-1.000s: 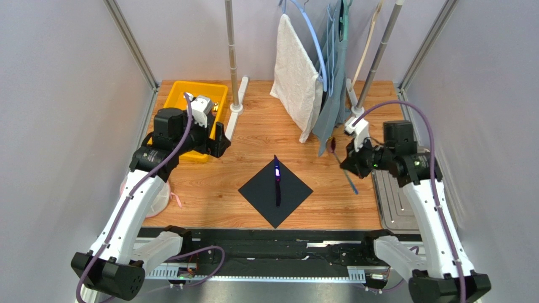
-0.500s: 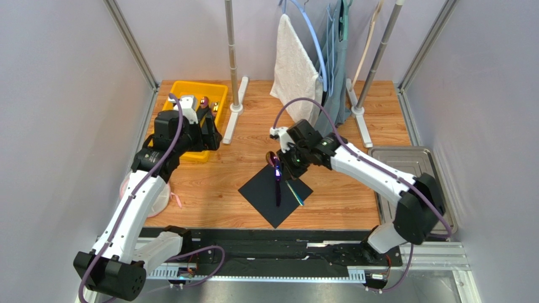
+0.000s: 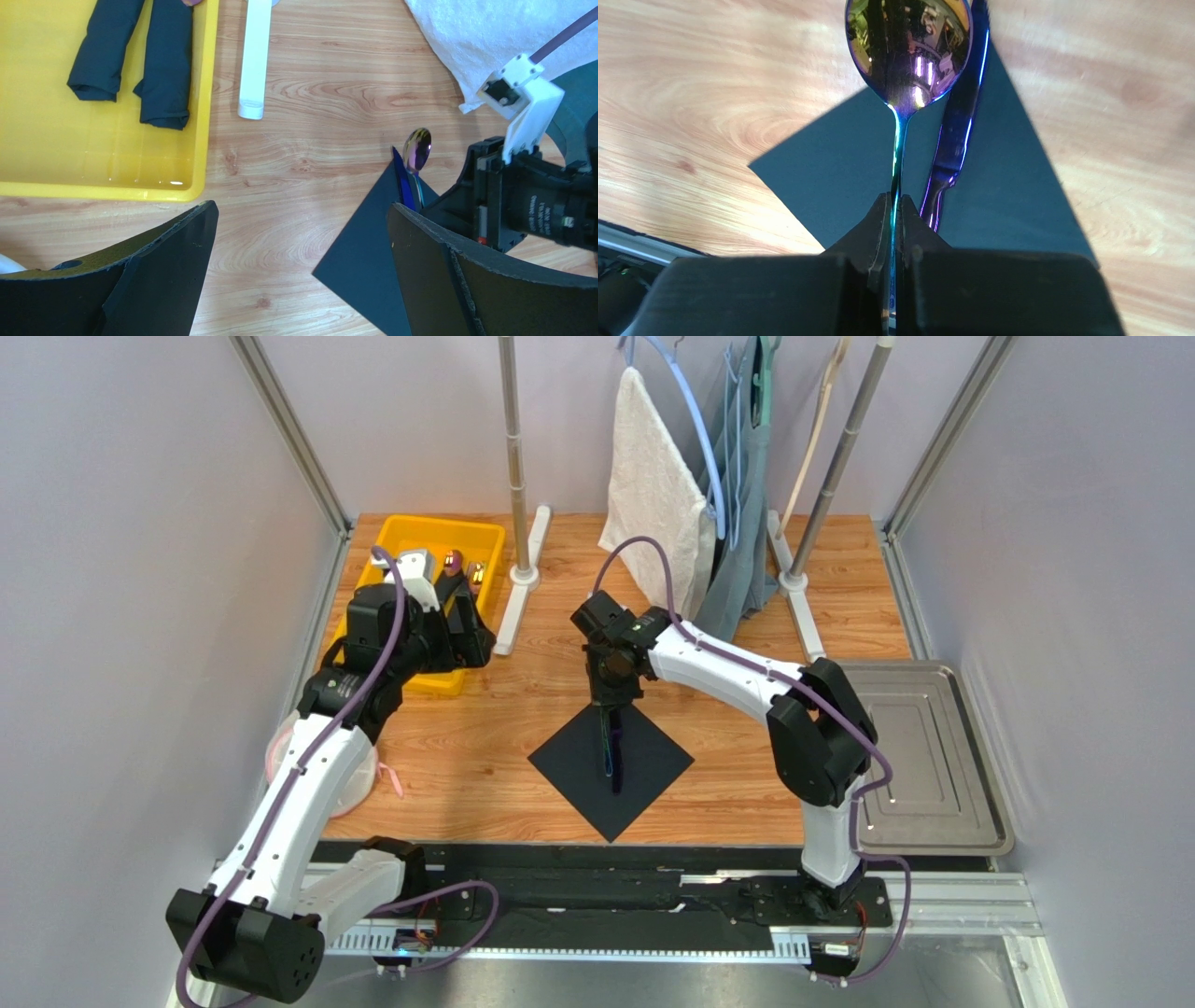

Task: Place the utensils on the paper napkin and roll it up

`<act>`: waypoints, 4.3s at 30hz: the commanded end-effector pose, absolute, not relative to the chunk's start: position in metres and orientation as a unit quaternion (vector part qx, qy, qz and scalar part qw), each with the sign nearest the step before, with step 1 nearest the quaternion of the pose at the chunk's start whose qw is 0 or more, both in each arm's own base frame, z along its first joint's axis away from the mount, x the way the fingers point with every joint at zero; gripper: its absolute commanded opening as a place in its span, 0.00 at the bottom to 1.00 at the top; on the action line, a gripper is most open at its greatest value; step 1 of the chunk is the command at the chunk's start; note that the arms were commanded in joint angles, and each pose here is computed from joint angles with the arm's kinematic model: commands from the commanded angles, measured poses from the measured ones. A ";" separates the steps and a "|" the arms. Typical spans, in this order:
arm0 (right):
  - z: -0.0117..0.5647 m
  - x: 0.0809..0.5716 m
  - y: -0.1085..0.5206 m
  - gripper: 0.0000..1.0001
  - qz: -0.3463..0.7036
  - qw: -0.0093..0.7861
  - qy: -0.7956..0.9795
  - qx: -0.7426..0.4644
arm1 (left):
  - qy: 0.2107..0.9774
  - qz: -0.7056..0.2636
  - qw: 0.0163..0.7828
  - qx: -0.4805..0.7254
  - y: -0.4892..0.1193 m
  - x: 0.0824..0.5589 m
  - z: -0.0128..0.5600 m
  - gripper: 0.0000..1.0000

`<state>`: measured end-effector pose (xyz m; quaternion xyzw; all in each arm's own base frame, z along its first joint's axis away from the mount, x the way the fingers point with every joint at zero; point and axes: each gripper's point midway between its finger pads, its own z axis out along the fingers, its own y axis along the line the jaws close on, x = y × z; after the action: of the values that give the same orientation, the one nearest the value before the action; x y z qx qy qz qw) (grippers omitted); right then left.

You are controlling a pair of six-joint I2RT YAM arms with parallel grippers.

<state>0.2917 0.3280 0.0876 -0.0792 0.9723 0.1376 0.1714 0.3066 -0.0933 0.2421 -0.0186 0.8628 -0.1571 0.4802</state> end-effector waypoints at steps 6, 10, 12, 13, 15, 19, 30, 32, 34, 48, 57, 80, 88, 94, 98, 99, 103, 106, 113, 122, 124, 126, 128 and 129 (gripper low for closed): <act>0.068 0.286 0.333 0.00 0.105 0.156 0.981 -0.037 | 0.852 -0.172 0.494 -0.019 -0.097 0.310 0.245 0.99; 0.059 0.286 0.335 0.00 0.100 0.146 0.984 -0.035 | 0.854 -0.175 0.490 -0.016 -0.098 0.308 0.241 0.99; 0.056 0.288 0.334 0.00 0.097 0.144 0.984 -0.033 | 0.854 -0.178 0.489 -0.014 -0.099 0.308 0.240 0.99; 0.054 0.289 0.334 0.00 0.094 0.143 0.985 -0.032 | 0.854 -0.178 0.488 -0.013 -0.100 0.308 0.240 0.99; 0.051 0.291 0.332 0.00 0.090 0.140 0.986 -0.030 | 0.855 -0.179 0.488 -0.012 -0.100 0.308 0.239 0.99; 0.045 0.292 0.328 0.00 0.083 0.133 0.987 -0.023 | 0.855 -0.179 0.486 -0.009 -0.101 0.309 0.238 0.99; 0.036 0.290 0.322 0.11 0.077 0.118 0.990 -0.009 | 0.856 -0.180 0.485 -0.007 -0.102 0.310 0.235 0.99; 0.034 0.290 0.320 0.14 0.074 0.116 0.990 -0.006 | 0.856 -0.180 0.484 -0.006 -0.102 0.311 0.235 0.99; 0.032 0.290 0.318 0.17 0.073 0.114 0.991 -0.003 | 0.856 -0.180 0.484 -0.006 -0.102 0.311 0.235 0.99; 0.130 0.291 0.338 0.24 0.191 0.172 0.960 -0.109 | 0.842 -0.214 0.451 0.205 -0.130 0.280 0.244 0.99; 0.147 0.241 0.299 0.35 0.340 0.161 0.896 -0.238 | 0.631 -0.287 0.471 0.545 -0.186 0.169 0.219 0.93; 0.114 0.203 0.271 0.46 0.378 0.102 0.876 -0.282 | 0.466 -0.205 0.334 0.793 -0.309 0.087 0.067 0.49; 0.112 0.209 0.266 0.45 0.372 0.100 0.885 -0.261 | 0.461 -0.216 0.307 0.804 -0.316 0.078 0.046 0.48; 0.110 0.212 0.263 0.45 0.370 0.101 0.888 -0.254 | 0.464 -0.215 0.295 0.807 -0.317 0.077 0.030 0.44; 0.108 0.214 0.262 0.45 0.371 0.098 0.890 -0.247 | 0.466 -0.212 0.289 0.809 -0.317 0.078 0.023 0.43; 0.108 0.214 0.262 0.45 0.372 0.096 0.890 -0.247 | 0.467 -0.211 0.291 0.808 -0.319 0.079 0.023 0.43; 0.108 0.214 0.261 0.45 0.372 0.096 0.891 -0.242 | 0.476 -0.207 0.282 0.807 -0.319 0.080 0.018 0.33; 0.107 0.214 0.261 0.45 0.372 0.094 0.891 -0.242 | 0.477 -0.208 0.282 0.806 -0.319 0.080 0.019 0.31; 0.105 0.214 0.263 0.45 0.375 0.088 0.891 -0.241 | 0.484 -0.202 0.289 0.801 -0.316 0.084 0.030 0.21; 0.105 0.215 0.260 0.45 0.369 0.093 0.893 -0.238 | 0.499 -0.216 0.311 0.780 -0.319 0.091 0.055 0.05; 0.104 0.214 0.260 0.44 0.367 0.092 0.895 -0.238 | 0.509 -0.225 0.313 0.770 -0.321 0.096 0.060 0.02; 0.103 0.216 0.258 0.43 0.365 0.095 0.896 -0.232 | 0.522 -0.228 0.316 0.758 -0.322 0.106 0.065 0.00; 0.100 0.218 0.256 0.41 0.366 0.096 0.899 -0.222 | 0.537 -0.229 0.324 0.744 -0.322 0.118 0.069 0.00; 0.101 0.219 0.255 0.40 0.370 0.097 0.899 -0.211 | 0.542 -0.232 0.328 0.738 -0.323 0.122 0.072 0.00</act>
<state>0.2040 0.2525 0.0924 -0.2296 0.9028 0.3573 0.0675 0.1068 -0.3093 0.0466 0.7678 0.5268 -0.2063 0.3007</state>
